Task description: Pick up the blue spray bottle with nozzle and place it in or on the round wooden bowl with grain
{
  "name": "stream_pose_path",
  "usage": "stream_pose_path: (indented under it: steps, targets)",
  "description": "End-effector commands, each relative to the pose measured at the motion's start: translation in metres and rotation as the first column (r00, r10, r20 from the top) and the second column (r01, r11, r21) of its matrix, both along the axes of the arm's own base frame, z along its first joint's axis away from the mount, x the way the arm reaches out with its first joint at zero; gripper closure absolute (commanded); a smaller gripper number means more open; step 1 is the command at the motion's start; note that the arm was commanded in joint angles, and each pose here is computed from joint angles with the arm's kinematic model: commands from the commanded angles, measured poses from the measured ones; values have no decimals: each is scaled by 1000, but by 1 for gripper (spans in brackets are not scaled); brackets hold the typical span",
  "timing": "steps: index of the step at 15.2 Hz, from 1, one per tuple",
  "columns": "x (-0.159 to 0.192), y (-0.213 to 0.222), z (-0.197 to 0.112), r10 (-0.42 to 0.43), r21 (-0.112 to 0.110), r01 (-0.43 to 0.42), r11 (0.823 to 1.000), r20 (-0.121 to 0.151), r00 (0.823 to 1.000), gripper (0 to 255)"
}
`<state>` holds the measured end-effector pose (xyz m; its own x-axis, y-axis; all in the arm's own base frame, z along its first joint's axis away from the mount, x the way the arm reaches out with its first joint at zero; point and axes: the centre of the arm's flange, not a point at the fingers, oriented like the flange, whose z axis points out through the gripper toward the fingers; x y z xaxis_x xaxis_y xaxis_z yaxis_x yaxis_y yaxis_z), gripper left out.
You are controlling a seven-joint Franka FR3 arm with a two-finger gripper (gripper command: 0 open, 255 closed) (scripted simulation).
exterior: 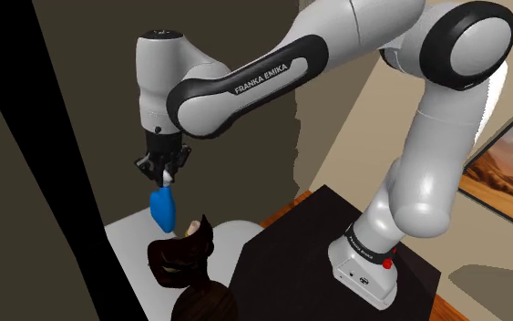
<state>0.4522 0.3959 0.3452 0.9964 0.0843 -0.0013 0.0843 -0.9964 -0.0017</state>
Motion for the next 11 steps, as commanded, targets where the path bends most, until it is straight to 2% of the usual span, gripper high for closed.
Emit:
stream_pose_path:
  steps: [1, 11]
  targets:
    - [-26, -1, 8, -1, -1, 1, 1000, 0, 1000, 255]
    - [-154, 8, 41, -1, -1, 1, 1000, 0, 1000, 255]
